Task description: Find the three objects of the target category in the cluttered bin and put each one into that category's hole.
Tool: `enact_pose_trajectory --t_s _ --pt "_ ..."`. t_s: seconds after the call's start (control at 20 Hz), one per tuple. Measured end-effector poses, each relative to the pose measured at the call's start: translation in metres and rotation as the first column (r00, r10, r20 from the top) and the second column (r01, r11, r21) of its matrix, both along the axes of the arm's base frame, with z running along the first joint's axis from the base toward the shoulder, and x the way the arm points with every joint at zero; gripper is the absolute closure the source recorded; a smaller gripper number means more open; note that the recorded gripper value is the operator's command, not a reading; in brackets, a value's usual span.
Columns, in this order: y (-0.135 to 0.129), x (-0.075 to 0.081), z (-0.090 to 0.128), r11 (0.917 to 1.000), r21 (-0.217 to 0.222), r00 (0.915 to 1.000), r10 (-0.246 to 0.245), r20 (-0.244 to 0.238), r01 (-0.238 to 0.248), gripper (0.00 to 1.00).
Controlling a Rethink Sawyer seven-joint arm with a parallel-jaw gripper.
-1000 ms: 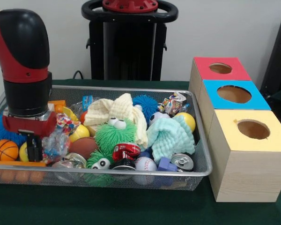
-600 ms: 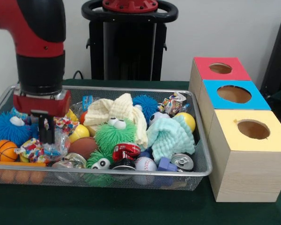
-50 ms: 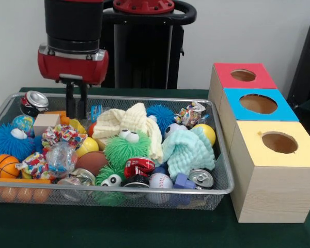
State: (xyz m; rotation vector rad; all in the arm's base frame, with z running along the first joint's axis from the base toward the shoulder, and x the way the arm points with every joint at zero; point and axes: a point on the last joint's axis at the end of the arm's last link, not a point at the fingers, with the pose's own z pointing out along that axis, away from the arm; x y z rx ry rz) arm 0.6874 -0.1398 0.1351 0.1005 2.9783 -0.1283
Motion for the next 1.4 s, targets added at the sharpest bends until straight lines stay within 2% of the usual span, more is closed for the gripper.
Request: enact_pose_trajectory --t_s 0.25,0.45,1.4 --pt "0.002 0.004 0.012 0.9999 0.007 0.9998 -0.012 0.017 0.012 0.00" --pt "-0.001 0.005 0.014 0.9994 0.019 0.9994 -0.030 0.020 0.030 0.00" --pt "-0.028 -0.017 -0.007 0.9967 0.032 0.9972 -0.074 -0.006 0.074 0.00"
